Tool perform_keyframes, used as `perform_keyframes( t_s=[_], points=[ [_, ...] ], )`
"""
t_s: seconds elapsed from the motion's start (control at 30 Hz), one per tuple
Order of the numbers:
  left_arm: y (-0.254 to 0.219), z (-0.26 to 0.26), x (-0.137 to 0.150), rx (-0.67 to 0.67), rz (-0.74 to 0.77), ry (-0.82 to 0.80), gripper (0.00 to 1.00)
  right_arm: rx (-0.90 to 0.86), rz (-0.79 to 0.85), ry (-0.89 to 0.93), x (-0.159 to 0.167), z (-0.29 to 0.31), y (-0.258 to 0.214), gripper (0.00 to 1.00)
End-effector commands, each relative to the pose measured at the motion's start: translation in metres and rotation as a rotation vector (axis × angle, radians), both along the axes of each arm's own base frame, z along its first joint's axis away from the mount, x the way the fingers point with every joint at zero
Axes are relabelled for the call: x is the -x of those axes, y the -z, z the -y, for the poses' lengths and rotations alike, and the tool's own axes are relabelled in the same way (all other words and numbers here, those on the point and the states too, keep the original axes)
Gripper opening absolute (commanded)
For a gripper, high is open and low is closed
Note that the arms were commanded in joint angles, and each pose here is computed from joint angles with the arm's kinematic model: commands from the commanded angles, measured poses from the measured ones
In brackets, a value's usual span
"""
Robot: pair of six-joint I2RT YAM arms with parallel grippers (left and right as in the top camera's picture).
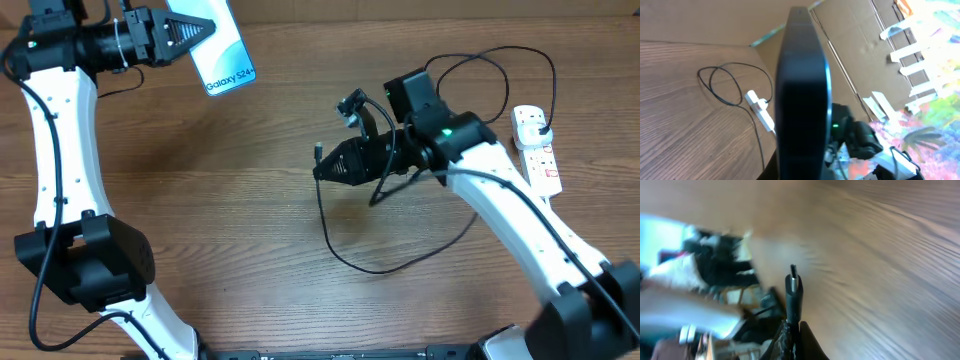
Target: Plug charger to phone and switch on socket
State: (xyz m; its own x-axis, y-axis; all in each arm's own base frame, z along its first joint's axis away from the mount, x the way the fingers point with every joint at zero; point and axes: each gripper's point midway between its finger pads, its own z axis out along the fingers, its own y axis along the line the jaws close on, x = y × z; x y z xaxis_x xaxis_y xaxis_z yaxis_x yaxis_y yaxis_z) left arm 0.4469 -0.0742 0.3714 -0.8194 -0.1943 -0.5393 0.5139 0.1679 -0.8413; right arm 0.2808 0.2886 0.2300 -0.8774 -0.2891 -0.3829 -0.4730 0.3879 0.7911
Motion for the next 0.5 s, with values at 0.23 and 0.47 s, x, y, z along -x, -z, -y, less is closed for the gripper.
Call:
perform_keyframes(
  t_s=[0.23,0.47],
  points=[
    [-0.017,0.045,0.018,0.037,0.05,0.139,0.04,-0.262,0.141,-0.241,0.028,-0.019,-0.042,0.04],
    [-0.017,0.063,0.024,0.039,0.05,0.182,0.04,-0.264,0.132,-0.239,0.027,-0.022,-0.042,0.04]
  ],
)
